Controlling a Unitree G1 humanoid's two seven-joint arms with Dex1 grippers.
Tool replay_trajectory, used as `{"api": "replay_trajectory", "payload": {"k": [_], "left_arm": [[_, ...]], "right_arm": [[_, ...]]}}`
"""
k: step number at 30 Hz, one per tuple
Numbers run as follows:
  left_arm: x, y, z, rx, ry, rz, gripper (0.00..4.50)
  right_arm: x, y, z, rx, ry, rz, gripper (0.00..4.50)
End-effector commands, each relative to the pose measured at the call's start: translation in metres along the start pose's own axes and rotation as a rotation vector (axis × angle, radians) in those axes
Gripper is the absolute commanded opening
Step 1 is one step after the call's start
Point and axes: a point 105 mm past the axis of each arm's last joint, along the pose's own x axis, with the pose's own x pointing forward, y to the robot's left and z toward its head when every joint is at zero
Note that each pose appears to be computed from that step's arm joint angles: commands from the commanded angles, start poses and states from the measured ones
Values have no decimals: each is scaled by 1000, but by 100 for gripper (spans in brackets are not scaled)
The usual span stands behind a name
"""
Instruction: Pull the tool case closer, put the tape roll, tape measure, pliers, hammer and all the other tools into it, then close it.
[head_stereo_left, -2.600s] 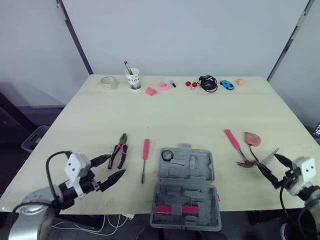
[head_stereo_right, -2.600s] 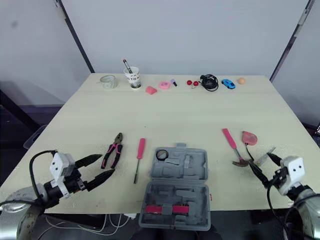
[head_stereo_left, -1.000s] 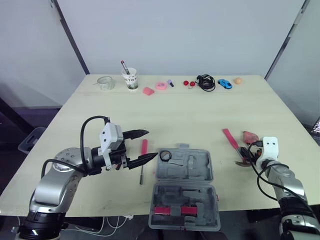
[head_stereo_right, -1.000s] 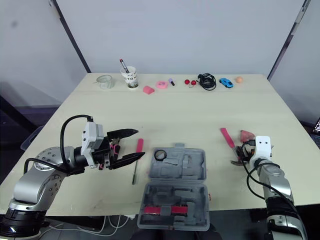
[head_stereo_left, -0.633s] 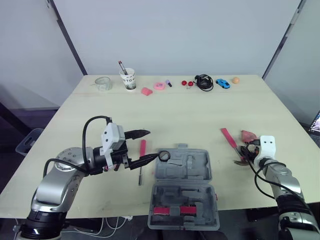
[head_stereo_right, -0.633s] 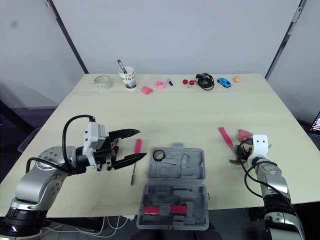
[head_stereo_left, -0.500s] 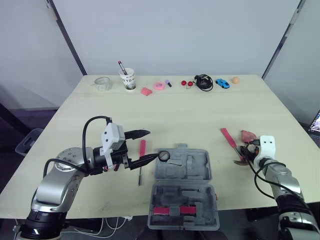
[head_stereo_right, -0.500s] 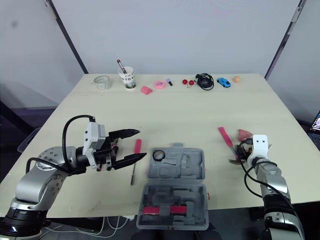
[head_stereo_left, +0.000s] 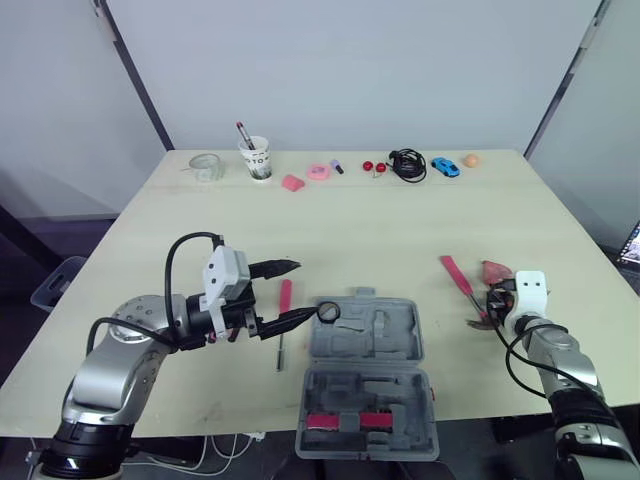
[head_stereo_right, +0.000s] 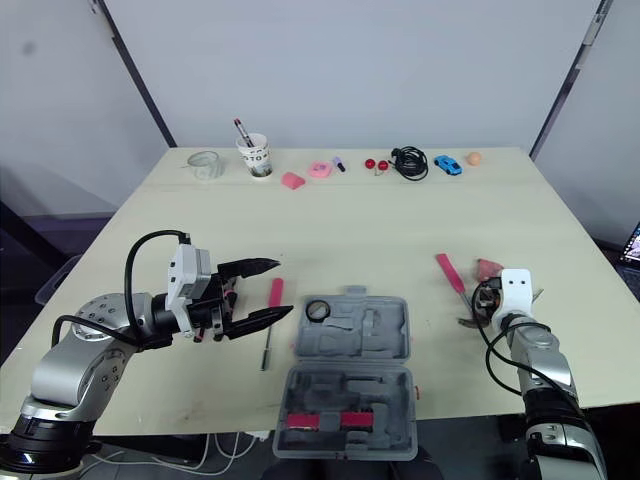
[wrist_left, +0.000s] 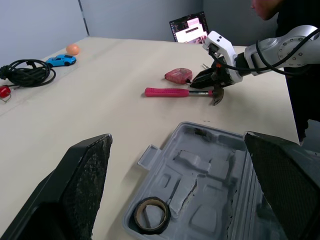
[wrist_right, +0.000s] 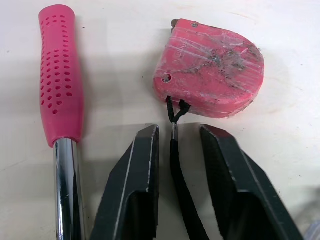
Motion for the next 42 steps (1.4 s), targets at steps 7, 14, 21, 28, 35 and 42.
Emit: {"api": "replay_trajectory", "payload": {"k": [7,14,21,28,35,42], "left_arm": [[2,-4,10,36,-32,-12,450],[2,-5,12,32,-42,-20,450],[2,-12,17,20,-66,-74,450],[2,-17,20,37,-83,-139,450],[6,-21,23,47,-94,-167,450],[11,-24,24,56,-101,-197,450]], "right_arm": [[2,-3,3,-3,-3,-1,127],[2,-4,4,-4,-11,3,3],[2,-3,4,-7,-11,11,3],[1,-7,9,1,-26,8,3],[-5,-12,10,3,-6,57,3],[-17,-24,3,-28,44,98,3]]}}
